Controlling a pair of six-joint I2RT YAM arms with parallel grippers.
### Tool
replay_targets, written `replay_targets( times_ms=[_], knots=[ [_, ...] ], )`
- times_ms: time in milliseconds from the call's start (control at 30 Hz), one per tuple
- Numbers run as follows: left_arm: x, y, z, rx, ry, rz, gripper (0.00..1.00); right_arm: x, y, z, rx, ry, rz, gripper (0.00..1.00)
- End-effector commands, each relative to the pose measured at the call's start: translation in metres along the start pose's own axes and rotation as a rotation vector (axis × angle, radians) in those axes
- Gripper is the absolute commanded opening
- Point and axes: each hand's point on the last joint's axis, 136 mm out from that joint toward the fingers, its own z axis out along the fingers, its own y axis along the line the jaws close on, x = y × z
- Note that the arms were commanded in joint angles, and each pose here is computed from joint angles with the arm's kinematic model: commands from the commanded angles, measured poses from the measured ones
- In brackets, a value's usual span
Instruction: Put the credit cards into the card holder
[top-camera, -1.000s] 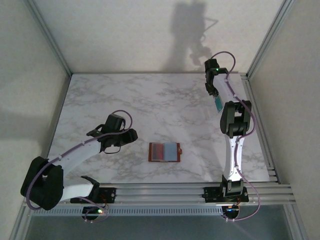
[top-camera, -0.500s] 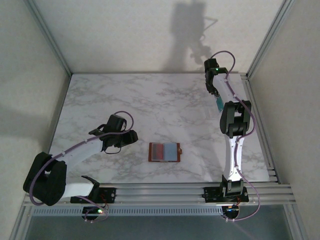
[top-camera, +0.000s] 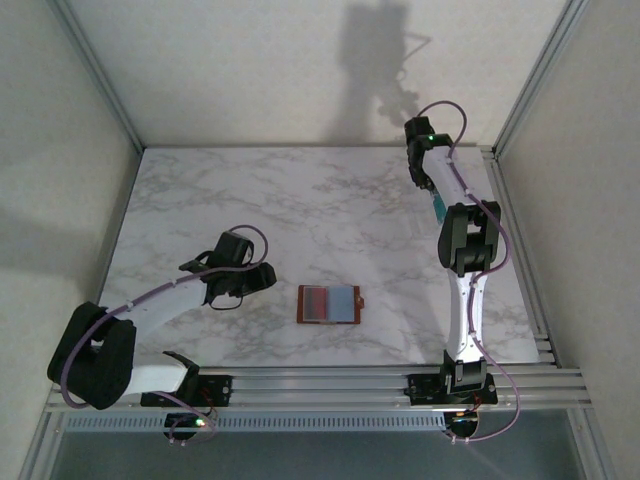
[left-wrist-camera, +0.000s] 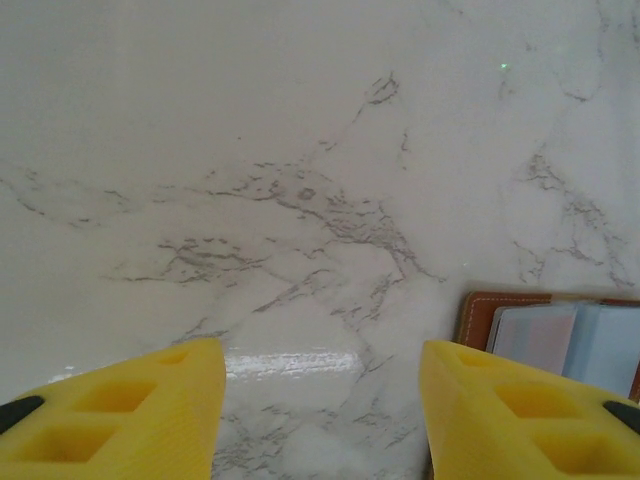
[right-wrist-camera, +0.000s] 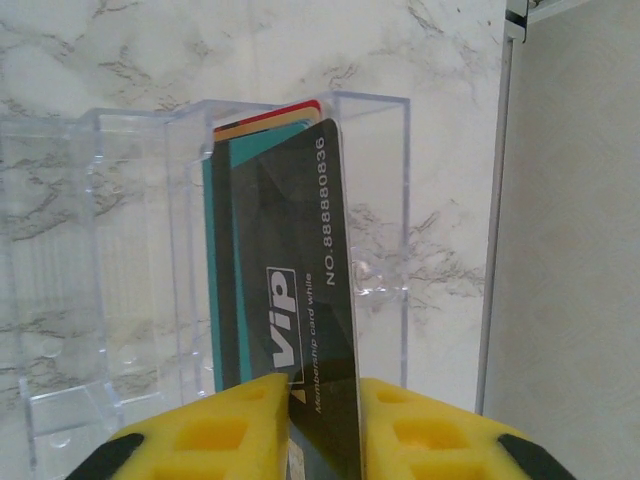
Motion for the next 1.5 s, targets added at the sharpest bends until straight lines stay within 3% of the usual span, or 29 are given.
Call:
replay_targets(
  times_ms=[0,300,800,1000,1167,1333,1467],
  knots=[
    [0.005,0.003,0.004,-0.015,0.012,0.005,0.53,-0.004,-0.016,-0.018,0.022,-0.019,0.017,0.2],
    [0.007,0.003,0.007,-0.014,0.016,0.002,0.53,-0.007,0.002,-0.035,-0.124,-0.032,0.062,0.08],
    [0.001,-0.016,-0.014,0.03,-0.036,0.013,0.54,-0.011,-0.005,-0.085,-0.22,-0.106,0.217,0.0],
    [-0.009,-0.027,-0.029,0.0,-0.082,0.084,0.55,0.008,0.014,-0.141,-0.496,-0.178,0.373,0.0],
    [0.0,-0.08,-0.04,0.252,-0.028,0.098,0.56,0.037,0.035,-0.189,-0.746,-0.193,0.461,0.0],
    [0.001,-0.132,-0.075,0.52,-0.017,0.082,0.58,0.071,0.065,-0.246,-1.087,-0.182,0.527,0.0],
    [-0.006,-0.16,-0.099,0.65,-0.023,0.067,0.59,0.093,0.089,-0.285,-1.384,-0.12,0.542,0.0]
  ],
)
